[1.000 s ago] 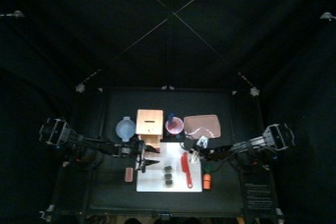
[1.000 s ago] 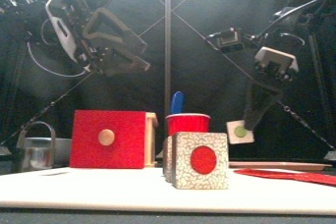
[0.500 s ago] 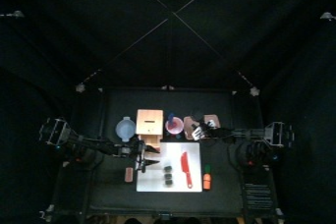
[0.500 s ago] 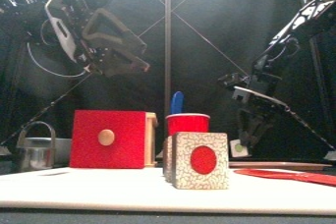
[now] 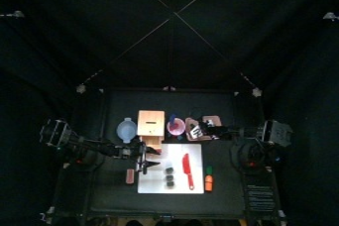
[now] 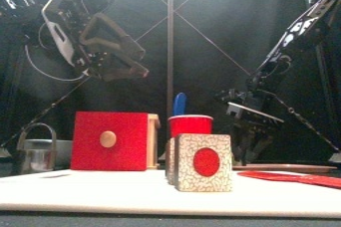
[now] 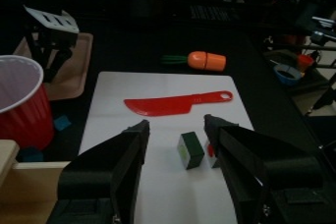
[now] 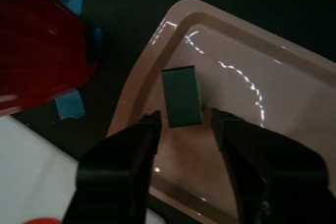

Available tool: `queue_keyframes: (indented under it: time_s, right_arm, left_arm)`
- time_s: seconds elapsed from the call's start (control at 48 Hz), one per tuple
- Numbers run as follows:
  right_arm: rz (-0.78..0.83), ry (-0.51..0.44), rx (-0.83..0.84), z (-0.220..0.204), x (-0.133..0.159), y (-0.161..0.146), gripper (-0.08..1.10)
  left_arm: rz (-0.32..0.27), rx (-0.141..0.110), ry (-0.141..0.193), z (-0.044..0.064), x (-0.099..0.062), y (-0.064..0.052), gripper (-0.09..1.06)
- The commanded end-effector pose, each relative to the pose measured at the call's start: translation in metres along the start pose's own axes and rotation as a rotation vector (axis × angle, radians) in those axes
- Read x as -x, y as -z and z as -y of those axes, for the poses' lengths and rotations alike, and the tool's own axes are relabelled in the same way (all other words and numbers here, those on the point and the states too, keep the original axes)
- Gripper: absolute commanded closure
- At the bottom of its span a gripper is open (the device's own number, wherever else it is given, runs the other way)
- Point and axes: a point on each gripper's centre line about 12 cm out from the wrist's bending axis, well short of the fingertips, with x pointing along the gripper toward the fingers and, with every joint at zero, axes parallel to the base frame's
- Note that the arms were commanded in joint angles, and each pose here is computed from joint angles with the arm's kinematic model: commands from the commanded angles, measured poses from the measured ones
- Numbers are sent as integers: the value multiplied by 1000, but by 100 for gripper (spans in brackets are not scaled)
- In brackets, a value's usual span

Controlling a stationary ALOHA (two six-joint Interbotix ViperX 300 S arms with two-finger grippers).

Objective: Place sushi on board then cut the sushi with the knife then place the pieces on the plate
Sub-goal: Place the 4 sushi pieces on the plate

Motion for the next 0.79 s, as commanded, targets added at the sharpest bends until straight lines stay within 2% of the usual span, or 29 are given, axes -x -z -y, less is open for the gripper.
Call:
queue_keyframes:
  time_s: [0.021,0.146,0.312,0.458,0.583,0.667,0.792]
  right_arm:
    - [30,-3,-6,-4,13,-9,11]
    - [37,5,13,-10,29,-5,3]
    - [30,-22,76,-34,63,13,3]
    - [42,-160,250,-71,89,49,3]
    - [106,-342,444,-108,104,72,3]
    - [148,-437,561,-129,105,81,3]
    - [181,-498,661,-154,96,81,3]
  left_arm:
    - [26,1,3,1,-1,-7,12]
    - [26,2,3,1,-1,-7,12]
    - [29,15,-4,1,-2,-8,12]
    - [30,24,-11,0,-2,-8,12]
    - [29,22,-17,-2,-2,-8,12]
    - [31,21,-21,-3,-2,-9,12]
    - [34,23,-30,-6,-3,-9,12]
